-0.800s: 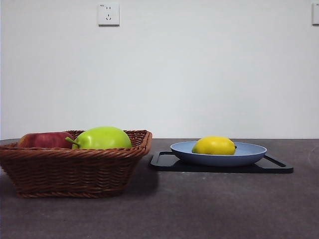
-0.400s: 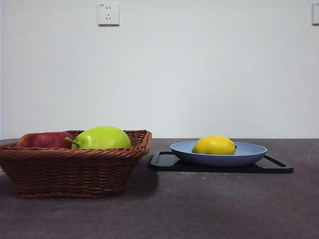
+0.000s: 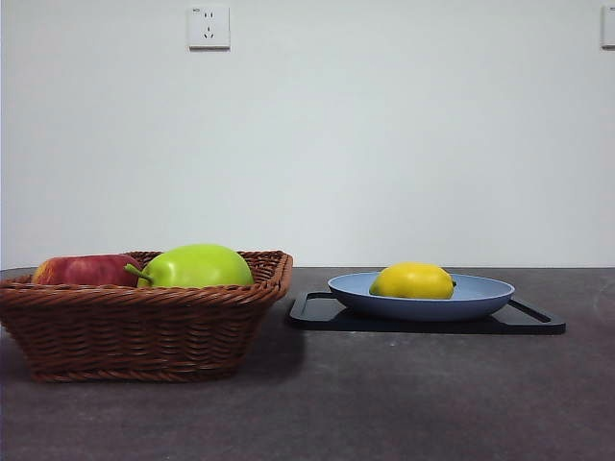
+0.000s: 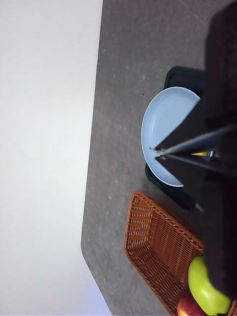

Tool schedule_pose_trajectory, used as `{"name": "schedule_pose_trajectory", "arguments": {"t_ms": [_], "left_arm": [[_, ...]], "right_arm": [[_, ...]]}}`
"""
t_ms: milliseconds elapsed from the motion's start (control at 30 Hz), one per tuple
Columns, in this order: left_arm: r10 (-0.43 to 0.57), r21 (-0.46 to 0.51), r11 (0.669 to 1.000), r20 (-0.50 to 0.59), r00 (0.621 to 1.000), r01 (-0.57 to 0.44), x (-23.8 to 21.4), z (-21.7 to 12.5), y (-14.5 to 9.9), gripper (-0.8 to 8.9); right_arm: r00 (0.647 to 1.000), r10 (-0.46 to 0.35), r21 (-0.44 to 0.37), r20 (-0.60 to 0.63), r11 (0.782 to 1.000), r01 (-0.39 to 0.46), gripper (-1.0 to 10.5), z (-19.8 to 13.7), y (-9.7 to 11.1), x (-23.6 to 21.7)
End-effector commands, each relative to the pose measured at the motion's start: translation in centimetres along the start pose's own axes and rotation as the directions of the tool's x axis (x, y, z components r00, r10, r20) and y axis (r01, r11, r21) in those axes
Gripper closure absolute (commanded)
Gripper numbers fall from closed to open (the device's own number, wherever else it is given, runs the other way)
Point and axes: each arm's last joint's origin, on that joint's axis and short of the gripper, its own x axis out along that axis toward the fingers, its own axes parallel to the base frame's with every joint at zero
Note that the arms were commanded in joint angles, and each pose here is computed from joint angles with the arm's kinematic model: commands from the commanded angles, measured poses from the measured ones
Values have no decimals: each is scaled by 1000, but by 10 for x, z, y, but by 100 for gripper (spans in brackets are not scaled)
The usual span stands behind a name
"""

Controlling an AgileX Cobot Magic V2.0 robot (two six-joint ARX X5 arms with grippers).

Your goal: Take the lemon from the basket,put the lemon in the plate,hand out the plate

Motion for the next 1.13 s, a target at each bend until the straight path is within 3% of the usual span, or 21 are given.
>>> {"name": "schedule_pose_trajectory", "arguments": {"t_ms": [33, 167, 400, 700, 1133], "left_arm": [[111, -25, 994, 19, 994, -110, -5, -11, 4, 805], [269, -50, 962, 56, 961, -267, 2, -28, 11, 805], [366, -77, 930, 89, 926, -360, 29, -64, 22, 805], [392, -89, 918, 45, 919, -387, 57, -112, 26, 805], [388, -97, 917, 1, 922, -386, 58, -120, 25, 805]], "right_arm": [[1000, 3, 10, 13, 1000, -3, 943, 2, 1, 0], [1000, 3, 10, 13, 1000, -3, 943, 2, 1, 0], [1000, 3, 10, 12, 1000, -3, 943, 2, 1, 0], [1000, 3, 10, 13, 1000, -3, 943, 2, 1, 0], [1000, 3, 10, 13, 1000, -3, 943, 2, 1, 0]]}}
